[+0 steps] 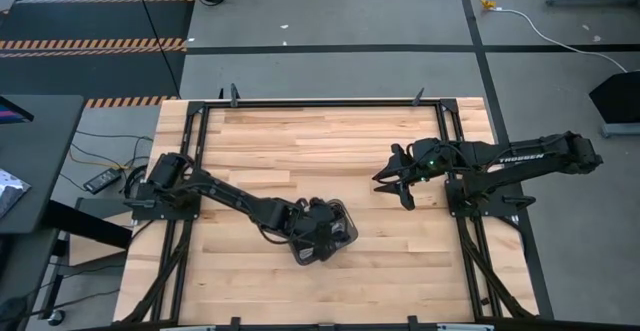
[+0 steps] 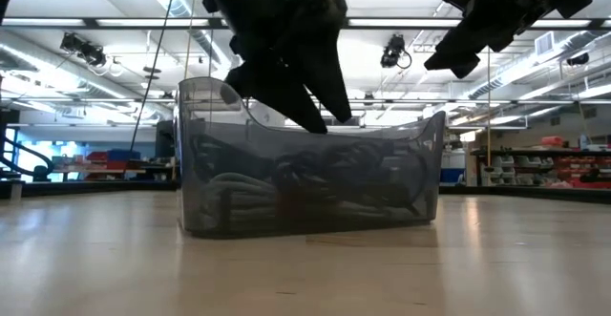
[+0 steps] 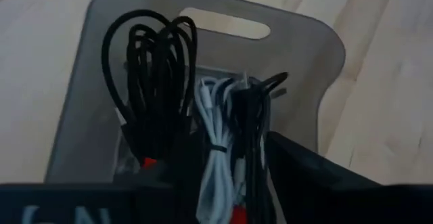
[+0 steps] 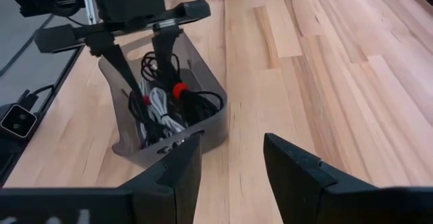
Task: Pick and place USB-C Cables
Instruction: Adjust the black bin
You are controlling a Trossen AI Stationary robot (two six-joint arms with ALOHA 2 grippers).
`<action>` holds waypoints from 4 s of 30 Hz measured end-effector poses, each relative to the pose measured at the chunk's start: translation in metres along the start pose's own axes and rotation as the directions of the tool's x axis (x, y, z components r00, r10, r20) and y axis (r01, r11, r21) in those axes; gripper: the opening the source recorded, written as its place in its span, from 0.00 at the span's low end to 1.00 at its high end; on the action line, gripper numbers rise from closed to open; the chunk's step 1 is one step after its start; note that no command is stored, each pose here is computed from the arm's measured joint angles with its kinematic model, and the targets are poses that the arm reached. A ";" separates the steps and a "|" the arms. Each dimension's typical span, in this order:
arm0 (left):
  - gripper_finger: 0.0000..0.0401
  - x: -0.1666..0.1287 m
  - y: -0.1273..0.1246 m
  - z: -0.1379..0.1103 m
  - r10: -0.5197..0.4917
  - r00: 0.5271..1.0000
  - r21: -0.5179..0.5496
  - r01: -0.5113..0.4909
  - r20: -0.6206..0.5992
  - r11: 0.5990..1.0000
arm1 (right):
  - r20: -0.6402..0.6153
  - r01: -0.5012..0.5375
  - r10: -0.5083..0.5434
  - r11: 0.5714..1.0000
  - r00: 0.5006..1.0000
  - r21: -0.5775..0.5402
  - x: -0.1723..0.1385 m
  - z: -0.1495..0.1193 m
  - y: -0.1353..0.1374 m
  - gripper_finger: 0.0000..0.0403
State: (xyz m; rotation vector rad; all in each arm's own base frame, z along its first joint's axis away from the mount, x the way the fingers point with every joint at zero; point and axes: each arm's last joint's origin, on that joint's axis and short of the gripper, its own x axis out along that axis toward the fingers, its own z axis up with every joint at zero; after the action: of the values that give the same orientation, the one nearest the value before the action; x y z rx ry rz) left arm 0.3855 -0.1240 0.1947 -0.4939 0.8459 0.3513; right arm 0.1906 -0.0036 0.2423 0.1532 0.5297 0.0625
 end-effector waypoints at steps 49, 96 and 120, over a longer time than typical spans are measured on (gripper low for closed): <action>0.43 -0.051 0.062 0.144 -0.380 0.786 0.580 0.034 0.487 0.814 | 0.250 0.004 0.045 0.981 0.967 -0.193 -0.047 0.014 0.026 0.41; 0.43 -0.077 0.136 0.060 -0.409 0.629 0.456 0.096 0.662 0.885 | 0.202 0.125 -0.088 0.976 0.975 -0.177 0.040 0.011 0.019 0.41; 0.43 -0.093 0.148 0.033 -0.393 0.616 0.433 0.092 0.682 0.896 | 0.211 0.143 -0.120 0.985 0.970 -0.096 -0.019 0.010 0.017 0.41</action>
State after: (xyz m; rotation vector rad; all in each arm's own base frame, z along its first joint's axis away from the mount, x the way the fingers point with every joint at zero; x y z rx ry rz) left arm 0.2771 0.0077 0.2453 -0.0730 -0.0143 0.1065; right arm 0.1792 0.0106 0.2628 0.0156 0.3284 -0.0535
